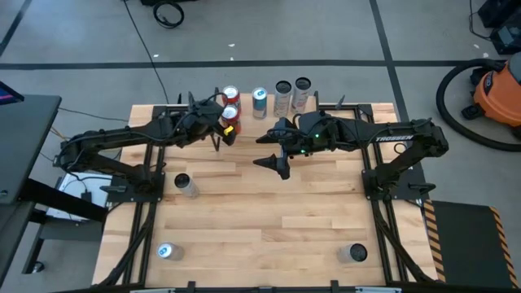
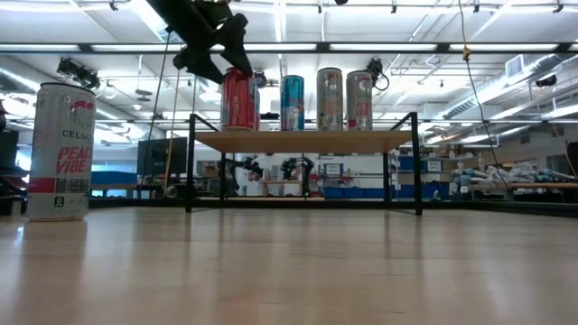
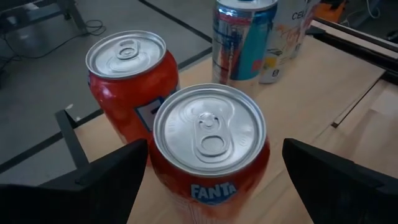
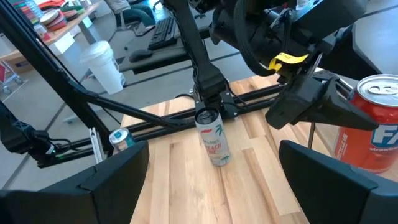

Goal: Place canned beverage on shelf
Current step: Put the left red soda can on the shelf

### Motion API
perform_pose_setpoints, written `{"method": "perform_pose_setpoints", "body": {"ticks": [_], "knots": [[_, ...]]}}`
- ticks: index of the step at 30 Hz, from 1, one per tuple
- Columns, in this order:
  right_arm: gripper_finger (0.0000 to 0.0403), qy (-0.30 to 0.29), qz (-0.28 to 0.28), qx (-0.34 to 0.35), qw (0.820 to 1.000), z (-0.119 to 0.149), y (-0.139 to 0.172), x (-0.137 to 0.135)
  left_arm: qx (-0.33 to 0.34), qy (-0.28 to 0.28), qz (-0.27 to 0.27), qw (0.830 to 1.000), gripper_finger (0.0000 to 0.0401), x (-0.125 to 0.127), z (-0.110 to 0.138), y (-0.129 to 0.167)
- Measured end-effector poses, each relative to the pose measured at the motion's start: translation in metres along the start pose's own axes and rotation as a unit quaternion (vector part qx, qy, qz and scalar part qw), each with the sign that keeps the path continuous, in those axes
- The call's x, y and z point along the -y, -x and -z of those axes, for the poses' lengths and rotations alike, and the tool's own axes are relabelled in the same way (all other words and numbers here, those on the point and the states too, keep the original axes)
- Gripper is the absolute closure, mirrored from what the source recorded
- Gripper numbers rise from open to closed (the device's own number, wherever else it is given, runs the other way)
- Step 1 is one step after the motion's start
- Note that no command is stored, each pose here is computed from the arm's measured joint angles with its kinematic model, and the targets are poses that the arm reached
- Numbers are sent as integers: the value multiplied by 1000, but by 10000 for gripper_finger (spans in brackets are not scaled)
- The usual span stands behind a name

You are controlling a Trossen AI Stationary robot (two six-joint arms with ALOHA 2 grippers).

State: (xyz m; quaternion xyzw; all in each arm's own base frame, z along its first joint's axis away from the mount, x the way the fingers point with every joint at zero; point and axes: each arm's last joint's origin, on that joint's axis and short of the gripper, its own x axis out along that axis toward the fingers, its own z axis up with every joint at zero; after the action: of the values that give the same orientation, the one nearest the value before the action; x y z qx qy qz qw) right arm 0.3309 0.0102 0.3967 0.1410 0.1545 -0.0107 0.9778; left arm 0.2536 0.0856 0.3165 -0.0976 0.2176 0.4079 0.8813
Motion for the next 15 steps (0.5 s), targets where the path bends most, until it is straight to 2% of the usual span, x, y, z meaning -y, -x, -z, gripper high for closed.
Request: {"method": "perform_pose_setpoints", "body": {"ticks": [15], "knots": [[34,4,0,0,1000,0,0,0,-4,-1,-1,1000,21,0,1,0]]}}
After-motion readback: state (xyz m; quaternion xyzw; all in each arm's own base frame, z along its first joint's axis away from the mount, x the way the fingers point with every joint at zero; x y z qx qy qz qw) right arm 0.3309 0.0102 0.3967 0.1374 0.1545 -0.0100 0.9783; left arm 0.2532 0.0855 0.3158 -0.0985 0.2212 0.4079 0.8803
